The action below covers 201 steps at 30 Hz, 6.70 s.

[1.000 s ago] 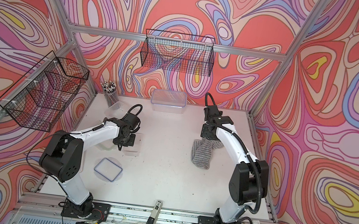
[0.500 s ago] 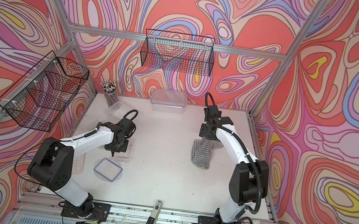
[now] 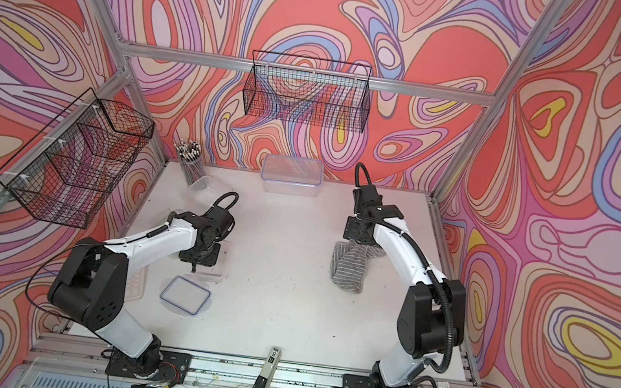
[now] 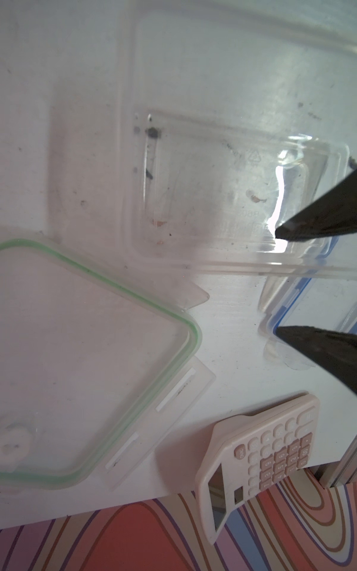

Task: Wipe the insides of the lunch boxes
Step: Place the lunch box at the center of the board, then move the lunch box to the center of the board.

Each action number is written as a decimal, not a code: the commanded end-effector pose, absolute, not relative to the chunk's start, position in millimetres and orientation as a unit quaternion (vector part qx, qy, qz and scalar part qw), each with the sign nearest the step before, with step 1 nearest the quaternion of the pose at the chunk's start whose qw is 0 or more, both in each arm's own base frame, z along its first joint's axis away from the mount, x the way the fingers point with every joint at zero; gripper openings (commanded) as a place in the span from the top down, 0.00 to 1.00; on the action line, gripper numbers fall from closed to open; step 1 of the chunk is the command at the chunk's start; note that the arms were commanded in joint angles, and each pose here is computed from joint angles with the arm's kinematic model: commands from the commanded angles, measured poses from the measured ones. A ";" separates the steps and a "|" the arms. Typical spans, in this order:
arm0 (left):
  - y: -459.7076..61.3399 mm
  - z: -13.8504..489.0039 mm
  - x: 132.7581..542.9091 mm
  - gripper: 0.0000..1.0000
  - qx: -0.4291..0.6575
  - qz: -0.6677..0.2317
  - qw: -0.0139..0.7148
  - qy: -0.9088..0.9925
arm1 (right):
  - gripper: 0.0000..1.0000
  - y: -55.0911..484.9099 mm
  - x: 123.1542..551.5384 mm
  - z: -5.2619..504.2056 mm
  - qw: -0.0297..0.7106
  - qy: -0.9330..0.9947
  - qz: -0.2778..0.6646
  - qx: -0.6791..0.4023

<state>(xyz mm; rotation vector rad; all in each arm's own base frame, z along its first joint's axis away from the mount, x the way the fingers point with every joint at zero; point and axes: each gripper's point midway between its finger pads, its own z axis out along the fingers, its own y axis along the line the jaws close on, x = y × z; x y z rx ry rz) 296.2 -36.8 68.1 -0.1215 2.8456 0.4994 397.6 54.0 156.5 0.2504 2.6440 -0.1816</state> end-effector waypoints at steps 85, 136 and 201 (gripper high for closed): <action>-246.9 99.2 662.2 0.29 -0.103 -0.388 0.353 0.845 | 0.22 248.1 682.4 124.6 0.386 0.708 0.583 0.101; -250.5 77.9 530.9 0.32 -0.091 -0.327 0.261 0.904 | 0.35 246.8 491.2 143.7 0.345 0.744 0.559 0.122; -154.5 158.5 499.8 0.24 -0.120 -0.225 0.325 0.911 | 0.10 160.2 506.4 126.3 0.370 0.745 0.498 0.247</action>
